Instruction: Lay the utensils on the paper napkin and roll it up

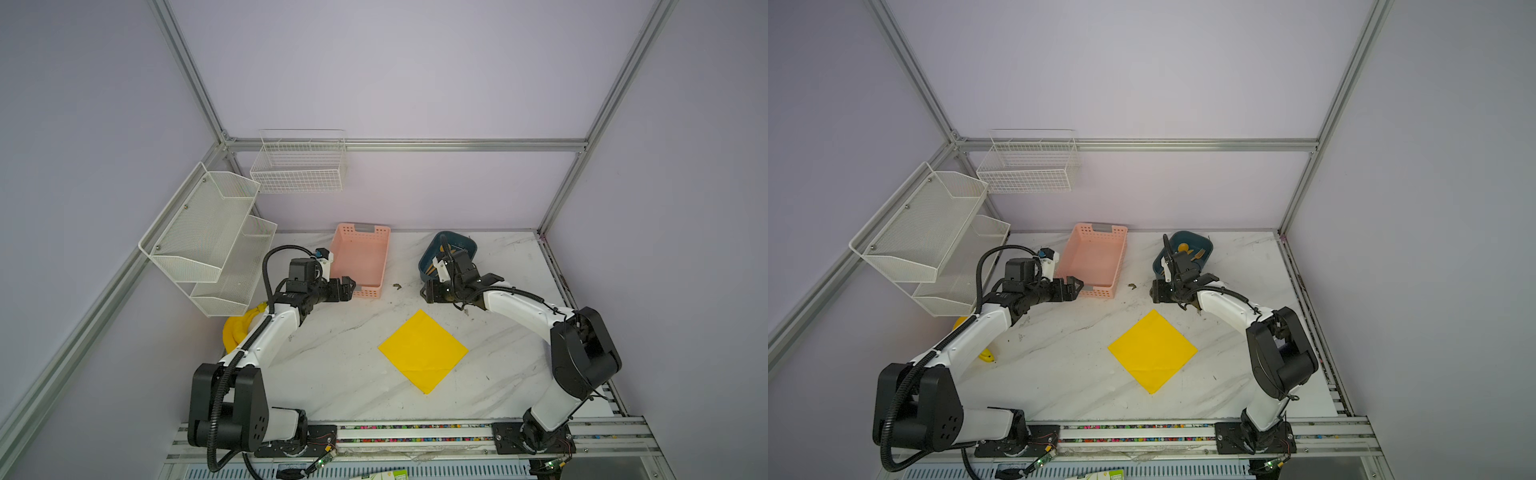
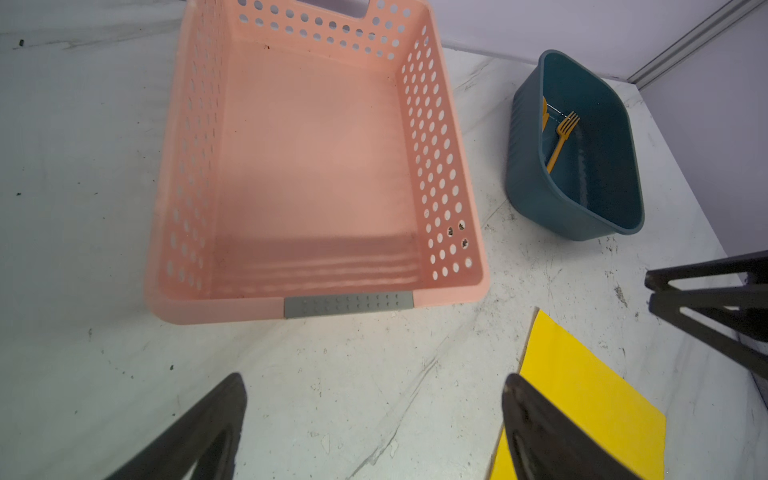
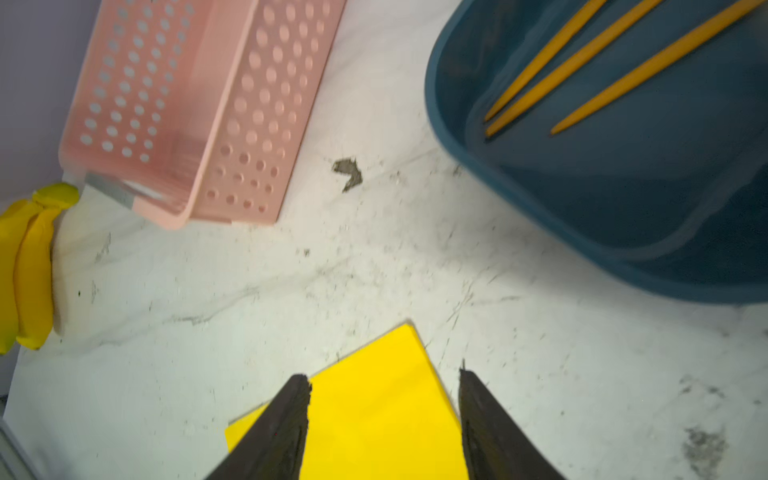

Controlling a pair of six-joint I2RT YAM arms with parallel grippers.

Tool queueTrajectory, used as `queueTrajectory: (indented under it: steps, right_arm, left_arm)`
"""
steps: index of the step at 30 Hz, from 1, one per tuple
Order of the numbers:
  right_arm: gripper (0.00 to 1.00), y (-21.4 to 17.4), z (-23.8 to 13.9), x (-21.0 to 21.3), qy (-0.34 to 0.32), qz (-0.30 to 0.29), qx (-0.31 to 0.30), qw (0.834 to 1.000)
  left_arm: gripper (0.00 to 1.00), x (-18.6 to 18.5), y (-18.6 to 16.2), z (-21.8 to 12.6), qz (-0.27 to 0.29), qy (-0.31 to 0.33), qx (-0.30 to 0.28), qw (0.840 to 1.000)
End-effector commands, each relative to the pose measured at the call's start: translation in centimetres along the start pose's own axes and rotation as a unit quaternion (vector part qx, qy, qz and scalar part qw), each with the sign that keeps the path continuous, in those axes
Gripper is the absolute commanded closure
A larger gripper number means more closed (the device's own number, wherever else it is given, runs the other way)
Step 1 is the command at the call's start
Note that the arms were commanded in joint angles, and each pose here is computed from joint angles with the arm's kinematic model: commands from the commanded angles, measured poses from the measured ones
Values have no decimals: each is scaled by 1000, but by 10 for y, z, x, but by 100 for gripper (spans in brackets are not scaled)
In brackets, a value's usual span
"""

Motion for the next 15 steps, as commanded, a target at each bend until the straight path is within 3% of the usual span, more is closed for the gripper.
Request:
queueTrajectory:
  steps: [1, 8, 15]
  right_arm:
    - [41, -32, -6, 9, 18, 12, 50, 999]
    - [46, -66, 18, 16, 60, 55, 91, 993]
    - [46, -72, 31, 15, 60, 48, 101, 992]
  left_arm:
    - [5, -12, 36, -12, 35, -15, -46, 998]
    - [4, -12, 36, -12, 36, -16, -45, 998]
    - [4, -12, 36, -13, 40, -15, -49, 998]
Point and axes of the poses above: each gripper's point midway between its finger pads, its own z axis out along the fingers, its own x axis along the line the jaws close on, y = z × x, the point moved 4 cm from there along -z, back along the fingers, and after that the axes turned 1 degree about z, right-handed, at the moved point
